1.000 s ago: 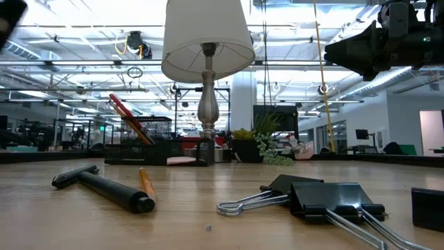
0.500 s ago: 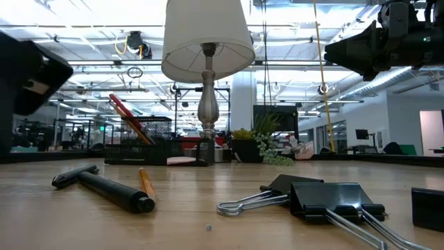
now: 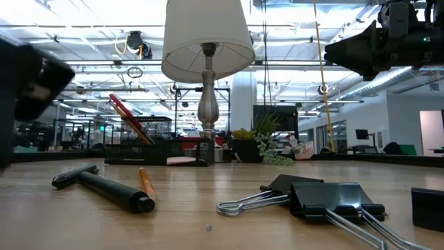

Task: Pick and place office supplies into organizer
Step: Put the black pen into the black desk organizer

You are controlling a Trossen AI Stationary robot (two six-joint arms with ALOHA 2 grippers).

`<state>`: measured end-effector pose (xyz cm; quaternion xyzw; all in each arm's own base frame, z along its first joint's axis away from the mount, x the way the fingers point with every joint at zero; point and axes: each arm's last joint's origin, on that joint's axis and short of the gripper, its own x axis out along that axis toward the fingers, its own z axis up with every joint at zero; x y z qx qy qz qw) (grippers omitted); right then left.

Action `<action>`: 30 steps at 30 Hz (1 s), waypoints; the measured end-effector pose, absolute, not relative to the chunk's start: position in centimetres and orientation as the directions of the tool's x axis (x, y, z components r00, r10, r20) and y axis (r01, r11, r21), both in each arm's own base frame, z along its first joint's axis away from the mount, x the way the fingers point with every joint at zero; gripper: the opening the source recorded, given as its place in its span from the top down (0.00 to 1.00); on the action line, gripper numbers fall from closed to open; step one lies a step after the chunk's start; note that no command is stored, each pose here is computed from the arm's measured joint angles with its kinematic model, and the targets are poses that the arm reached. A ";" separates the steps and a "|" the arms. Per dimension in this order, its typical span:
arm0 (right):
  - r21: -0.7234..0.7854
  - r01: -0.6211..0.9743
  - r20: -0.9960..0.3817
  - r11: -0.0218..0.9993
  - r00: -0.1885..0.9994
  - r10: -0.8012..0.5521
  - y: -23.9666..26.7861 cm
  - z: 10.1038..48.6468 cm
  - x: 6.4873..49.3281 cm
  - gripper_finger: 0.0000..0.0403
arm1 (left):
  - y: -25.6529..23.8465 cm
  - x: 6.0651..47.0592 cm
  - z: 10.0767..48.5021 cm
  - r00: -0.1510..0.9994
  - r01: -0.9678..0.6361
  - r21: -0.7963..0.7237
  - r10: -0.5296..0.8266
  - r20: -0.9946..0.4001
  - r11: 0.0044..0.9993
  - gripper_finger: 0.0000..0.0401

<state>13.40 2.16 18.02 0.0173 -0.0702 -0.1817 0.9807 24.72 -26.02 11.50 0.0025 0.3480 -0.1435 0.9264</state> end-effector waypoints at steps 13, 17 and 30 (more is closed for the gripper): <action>0.059 0.354 0.131 0.933 0.924 -0.359 2.2 18.0 13.4 0.65 | -26.2 24.6 9.4 0.705 0.221 -0.070 -0.209 -0.678 0.973 0.42; 0.059 0.354 0.132 0.933 0.924 -0.359 2.2 18.0 13.4 0.65 | -26.0 24.5 9.1 0.695 0.195 -0.065 -0.184 -0.695 0.979 0.42; 0.059 0.354 0.131 0.933 0.924 -0.359 2.2 18.0 13.4 0.65 | -25.8 24.4 8.9 0.689 0.174 -0.045 -0.154 -0.708 0.984 0.42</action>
